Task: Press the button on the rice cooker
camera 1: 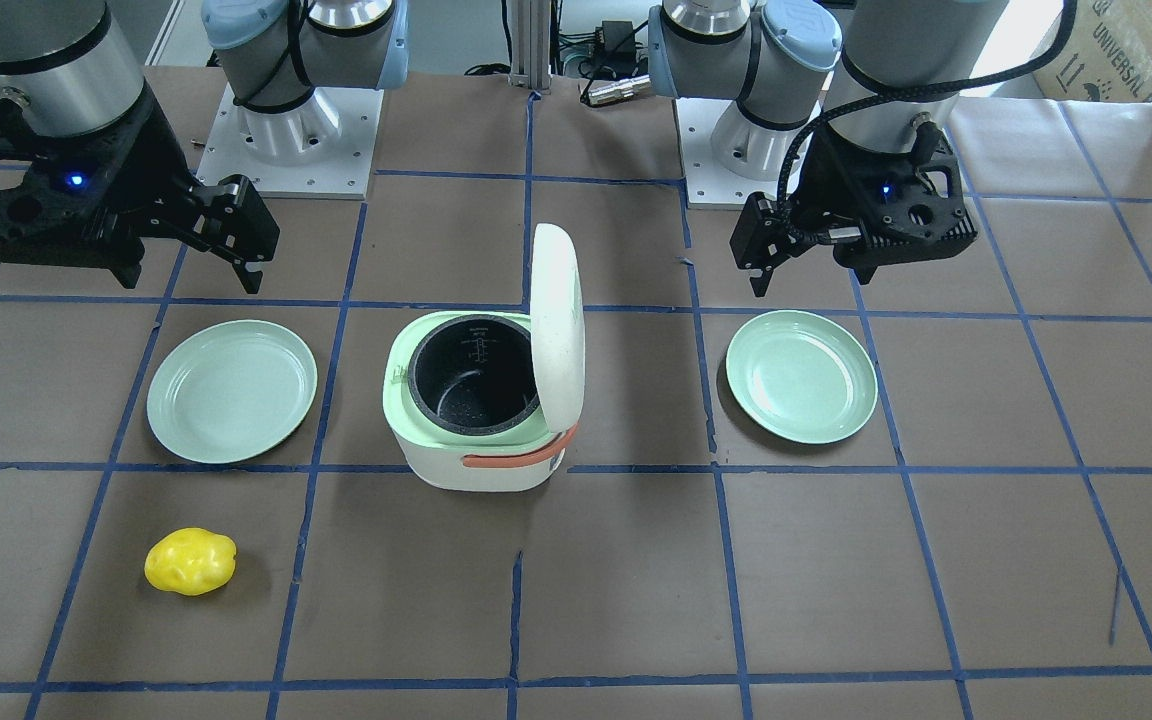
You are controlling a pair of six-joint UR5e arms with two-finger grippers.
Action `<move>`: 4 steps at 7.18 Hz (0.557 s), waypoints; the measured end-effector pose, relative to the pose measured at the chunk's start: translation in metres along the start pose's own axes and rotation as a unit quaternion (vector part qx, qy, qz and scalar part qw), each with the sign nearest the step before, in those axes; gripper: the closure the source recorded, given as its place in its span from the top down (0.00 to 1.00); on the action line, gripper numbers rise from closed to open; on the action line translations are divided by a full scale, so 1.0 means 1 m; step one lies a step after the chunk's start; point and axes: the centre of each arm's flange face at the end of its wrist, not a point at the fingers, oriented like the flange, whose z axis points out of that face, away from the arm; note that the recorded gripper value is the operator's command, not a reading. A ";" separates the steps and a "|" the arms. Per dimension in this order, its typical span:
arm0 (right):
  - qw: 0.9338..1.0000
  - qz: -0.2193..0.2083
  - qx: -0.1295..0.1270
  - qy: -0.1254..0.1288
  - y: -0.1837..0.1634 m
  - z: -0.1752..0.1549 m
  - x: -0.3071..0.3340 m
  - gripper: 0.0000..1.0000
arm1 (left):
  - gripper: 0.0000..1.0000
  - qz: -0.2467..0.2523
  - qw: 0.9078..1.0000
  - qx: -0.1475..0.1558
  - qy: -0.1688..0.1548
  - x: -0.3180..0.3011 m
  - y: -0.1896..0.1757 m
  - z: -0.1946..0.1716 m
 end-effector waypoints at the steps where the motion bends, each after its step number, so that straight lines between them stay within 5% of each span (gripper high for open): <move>1: 1.000 0.000 0.000 0.000 0.000 0.000 0.000 1.00 | 1.00 0.000 1.000 0.000 0.000 0.000 0.000 0.000; 4: 1.000 0.000 0.000 -0.003 0.000 -0.001 -0.001 1.00 | 1.00 0.000 1.000 0.000 0.000 0.000 0.000 0.000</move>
